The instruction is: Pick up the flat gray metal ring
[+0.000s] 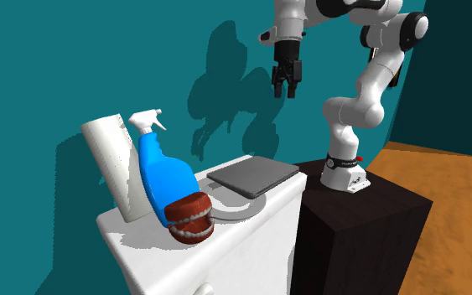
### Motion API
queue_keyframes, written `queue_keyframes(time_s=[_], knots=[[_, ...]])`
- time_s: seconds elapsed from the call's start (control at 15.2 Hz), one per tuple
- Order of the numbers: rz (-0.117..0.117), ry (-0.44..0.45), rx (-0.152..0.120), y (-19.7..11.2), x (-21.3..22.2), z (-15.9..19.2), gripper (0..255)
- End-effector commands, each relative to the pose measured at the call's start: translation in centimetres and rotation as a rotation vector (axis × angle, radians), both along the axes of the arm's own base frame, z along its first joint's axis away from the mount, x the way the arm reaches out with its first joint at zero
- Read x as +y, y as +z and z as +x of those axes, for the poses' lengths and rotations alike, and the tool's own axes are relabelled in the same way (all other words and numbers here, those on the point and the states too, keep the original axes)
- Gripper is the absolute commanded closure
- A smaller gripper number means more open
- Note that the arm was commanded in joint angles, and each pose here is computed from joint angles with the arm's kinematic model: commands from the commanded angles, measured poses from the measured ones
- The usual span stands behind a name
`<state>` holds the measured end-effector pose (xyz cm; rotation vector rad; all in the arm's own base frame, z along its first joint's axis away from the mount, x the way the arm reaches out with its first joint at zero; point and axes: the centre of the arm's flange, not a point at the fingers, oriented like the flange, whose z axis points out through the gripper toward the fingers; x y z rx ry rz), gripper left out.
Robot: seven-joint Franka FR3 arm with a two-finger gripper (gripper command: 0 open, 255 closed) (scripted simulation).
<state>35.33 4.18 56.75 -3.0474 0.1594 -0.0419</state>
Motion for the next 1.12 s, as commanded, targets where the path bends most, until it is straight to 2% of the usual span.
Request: queue_keyframes(time_s=[0.0,1.06], knots=[[-0.005,-0.01,0.001,-1.1,1.7,1.7,0],[-0.052,-0.077,0.019,-10.4,15.4,15.8,0]])
